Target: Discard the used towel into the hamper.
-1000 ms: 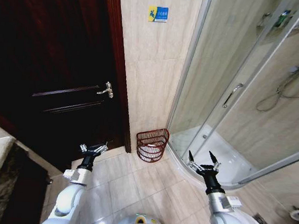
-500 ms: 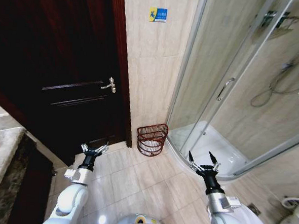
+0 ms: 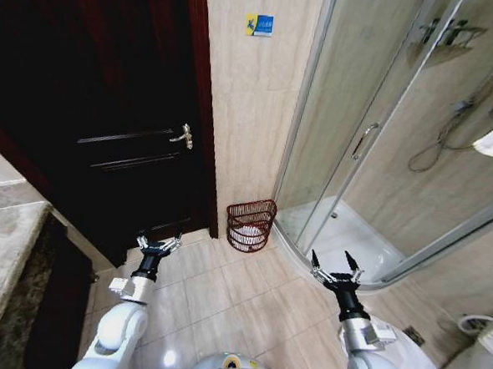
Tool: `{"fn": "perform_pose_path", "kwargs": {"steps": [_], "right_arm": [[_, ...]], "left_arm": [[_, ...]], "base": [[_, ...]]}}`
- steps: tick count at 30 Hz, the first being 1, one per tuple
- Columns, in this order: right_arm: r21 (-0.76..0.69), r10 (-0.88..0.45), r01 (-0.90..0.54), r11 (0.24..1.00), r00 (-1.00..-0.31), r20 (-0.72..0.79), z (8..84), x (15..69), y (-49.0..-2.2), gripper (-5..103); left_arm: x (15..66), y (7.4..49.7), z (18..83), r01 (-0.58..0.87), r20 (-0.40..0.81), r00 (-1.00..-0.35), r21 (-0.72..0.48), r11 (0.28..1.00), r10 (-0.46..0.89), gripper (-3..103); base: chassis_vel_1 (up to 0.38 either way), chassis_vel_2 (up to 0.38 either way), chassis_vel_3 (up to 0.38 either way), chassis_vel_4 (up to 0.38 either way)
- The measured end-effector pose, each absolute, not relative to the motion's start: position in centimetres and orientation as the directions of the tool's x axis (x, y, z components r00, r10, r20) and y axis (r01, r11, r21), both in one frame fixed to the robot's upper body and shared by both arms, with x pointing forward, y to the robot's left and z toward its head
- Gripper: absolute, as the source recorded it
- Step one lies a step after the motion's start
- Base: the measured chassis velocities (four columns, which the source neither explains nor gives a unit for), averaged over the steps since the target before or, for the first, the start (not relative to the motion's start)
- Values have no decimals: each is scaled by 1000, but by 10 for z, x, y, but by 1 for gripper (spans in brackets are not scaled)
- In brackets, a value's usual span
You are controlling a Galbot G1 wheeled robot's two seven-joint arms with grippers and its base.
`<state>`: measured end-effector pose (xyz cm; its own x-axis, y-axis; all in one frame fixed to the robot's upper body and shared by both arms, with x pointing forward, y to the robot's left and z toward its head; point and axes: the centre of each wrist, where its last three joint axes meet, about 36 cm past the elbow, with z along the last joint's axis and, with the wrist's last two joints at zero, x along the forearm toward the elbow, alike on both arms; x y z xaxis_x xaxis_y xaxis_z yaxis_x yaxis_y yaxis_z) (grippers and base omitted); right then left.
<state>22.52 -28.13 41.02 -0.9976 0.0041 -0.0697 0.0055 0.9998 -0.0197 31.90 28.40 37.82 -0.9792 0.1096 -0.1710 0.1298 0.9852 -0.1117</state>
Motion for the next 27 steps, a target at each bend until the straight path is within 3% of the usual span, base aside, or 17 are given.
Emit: {"fn": "perform_pose_path", "kwargs": {"steps": [10, 27], "right_arm": [[-22, 3, 5, 1000, -998, -66, 410, 227, -281, 100], [-23, 10, 12, 1000, -998, -65, 409, 226, -283, 100]], "left_arm": [[322, 284, 379, 131, -176, -978, -112, 985, 110, 100], [323, 282, 377, 135, -172, -978, -116, 984, 114, 100]], "base": [[-86, -81, 93, 89], [-217, -228, 226, 220]]}}
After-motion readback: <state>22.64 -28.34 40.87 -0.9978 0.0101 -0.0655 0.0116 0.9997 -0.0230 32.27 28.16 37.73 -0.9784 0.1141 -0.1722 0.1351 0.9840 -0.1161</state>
